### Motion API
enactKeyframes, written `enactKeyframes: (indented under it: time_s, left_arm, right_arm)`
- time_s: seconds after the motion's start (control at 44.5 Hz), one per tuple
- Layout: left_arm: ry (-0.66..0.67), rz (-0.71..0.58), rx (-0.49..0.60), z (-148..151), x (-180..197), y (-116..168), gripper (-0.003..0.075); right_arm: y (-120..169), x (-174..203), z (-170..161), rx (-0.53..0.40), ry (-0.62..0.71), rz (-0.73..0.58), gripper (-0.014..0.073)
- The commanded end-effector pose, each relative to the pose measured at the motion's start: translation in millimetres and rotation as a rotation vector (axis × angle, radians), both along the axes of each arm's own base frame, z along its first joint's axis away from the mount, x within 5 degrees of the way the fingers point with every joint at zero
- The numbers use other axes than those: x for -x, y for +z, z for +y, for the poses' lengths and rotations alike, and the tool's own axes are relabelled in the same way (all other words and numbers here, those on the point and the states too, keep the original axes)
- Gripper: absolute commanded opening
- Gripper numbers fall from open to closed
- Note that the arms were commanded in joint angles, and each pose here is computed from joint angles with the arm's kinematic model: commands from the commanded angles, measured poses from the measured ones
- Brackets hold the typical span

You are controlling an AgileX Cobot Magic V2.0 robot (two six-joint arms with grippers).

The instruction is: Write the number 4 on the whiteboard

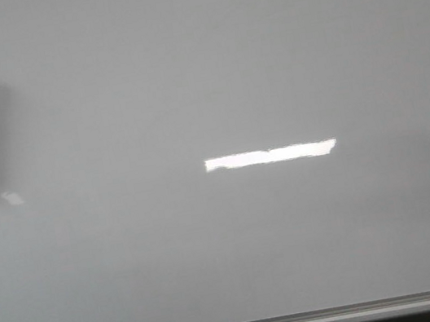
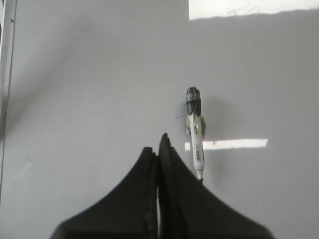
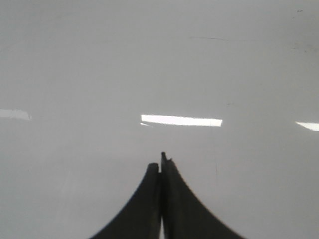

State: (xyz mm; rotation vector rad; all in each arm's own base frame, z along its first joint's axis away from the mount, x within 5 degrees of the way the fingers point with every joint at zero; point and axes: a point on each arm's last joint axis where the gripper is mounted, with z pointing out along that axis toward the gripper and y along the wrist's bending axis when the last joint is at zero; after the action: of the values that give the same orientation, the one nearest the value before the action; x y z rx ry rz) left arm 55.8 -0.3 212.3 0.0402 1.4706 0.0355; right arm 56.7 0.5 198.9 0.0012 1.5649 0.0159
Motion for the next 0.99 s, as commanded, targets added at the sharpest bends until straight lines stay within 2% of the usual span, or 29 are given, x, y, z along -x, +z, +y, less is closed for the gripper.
enactKeyframes:
  time_s: [0.0,0.18,0.315,0.45,0.719,0.854,0.967]
  left_arm:
    - [-0.015,-0.178,0.010,-0.9,4.1,14.3,-0.0020]
    - [-0.018,-0.246,0.020,-0.8,8.2,32.5,-0.0020]
    - [-0.015,-0.271,0.021,-0.5,17.3,62.9,-0.0020]
    - [-0.011,-0.244,0.021,0.1,27.8,95.0,-0.0020]
    - [0.001,-0.004,0.022,0.9,21.0,146.1,-0.0020]
    - [0.003,0.054,0.022,0.8,7.7,161.2,-0.0020]
    - [0.003,0.103,0.021,0.6,-6.3,162.1,-0.0020]
  right_arm:
    - [15.4,3.0,-0.1,0.010,-0.003,-0.138,-0.0118]
    - [35.0,7.0,-0.2,0.003,-0.003,-0.241,-0.0118]
    - [64.2,14.3,-0.2,0.003,-0.003,-0.247,-0.0118]
    - [97.6,20.2,-0.3,0.004,-0.002,-0.144,-0.0118]
    - [157.9,3.3,-0.1,0.005,-0.002,0.035,-0.0118]
    - [167.6,-15.1,0.0,0.012,-0.001,0.107,-0.0118]
    - [162.0,-34.6,0.5,0.005,0.002,0.183,-0.0118]
